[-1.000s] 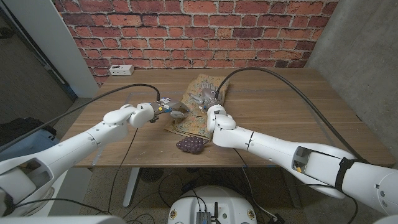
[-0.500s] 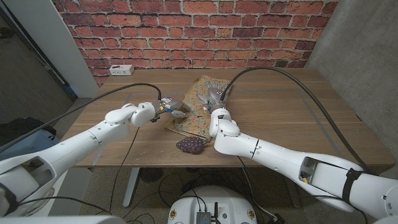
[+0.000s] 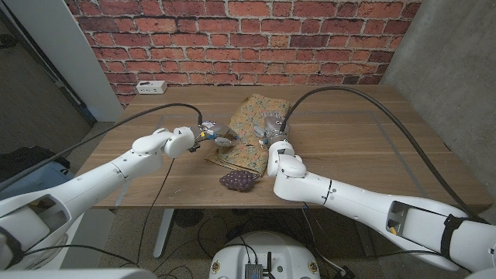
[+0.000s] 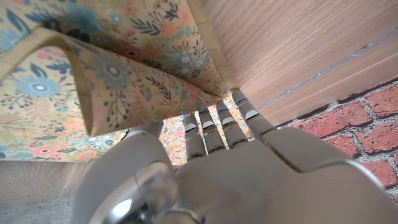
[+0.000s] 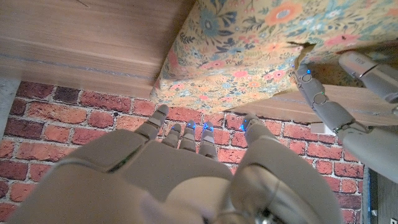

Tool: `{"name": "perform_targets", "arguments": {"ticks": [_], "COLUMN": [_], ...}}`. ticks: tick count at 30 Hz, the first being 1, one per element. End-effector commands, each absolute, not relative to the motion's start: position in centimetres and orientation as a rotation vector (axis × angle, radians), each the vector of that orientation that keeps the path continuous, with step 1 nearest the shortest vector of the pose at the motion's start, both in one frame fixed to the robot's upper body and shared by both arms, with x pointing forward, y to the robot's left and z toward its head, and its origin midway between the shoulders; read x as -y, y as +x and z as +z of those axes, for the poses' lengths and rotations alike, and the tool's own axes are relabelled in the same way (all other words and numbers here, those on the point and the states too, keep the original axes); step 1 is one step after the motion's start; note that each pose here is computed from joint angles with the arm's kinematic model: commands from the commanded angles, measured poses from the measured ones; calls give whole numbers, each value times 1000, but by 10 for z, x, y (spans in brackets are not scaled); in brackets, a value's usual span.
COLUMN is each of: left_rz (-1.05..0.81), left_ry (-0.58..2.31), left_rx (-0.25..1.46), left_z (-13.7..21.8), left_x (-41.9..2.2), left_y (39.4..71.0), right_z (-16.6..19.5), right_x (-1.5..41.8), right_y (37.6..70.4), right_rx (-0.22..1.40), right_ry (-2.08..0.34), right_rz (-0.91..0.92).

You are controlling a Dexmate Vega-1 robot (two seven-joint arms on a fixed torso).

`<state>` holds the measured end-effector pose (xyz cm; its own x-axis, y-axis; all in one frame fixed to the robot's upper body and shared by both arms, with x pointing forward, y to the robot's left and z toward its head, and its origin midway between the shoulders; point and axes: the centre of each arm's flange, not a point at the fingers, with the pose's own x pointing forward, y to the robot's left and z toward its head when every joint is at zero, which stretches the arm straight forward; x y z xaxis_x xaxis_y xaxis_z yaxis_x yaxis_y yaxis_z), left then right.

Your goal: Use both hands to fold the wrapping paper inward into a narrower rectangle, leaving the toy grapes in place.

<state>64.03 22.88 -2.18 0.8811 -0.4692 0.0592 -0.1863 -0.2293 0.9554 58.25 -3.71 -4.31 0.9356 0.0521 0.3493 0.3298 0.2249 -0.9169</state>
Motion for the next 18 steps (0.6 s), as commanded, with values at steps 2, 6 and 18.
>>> {"name": "perform_targets", "arguments": {"ticks": [2,6,18], "left_rz": [-286,-286,-291], "left_ry": [1802,1805,1805], "left_rx": [497,499,493], "left_z": [-22,-22,-20], "left_x": [-227,-227,-230], "left_y": [638,638,640], "right_z": [-64,-69,-77], "right_x": [45,46,53], "right_y": [587,591,603], "right_rx": [176,132,9], "right_ry": [-1475,-1487,-1473], "right_rz": [-103,-86,-43]}}
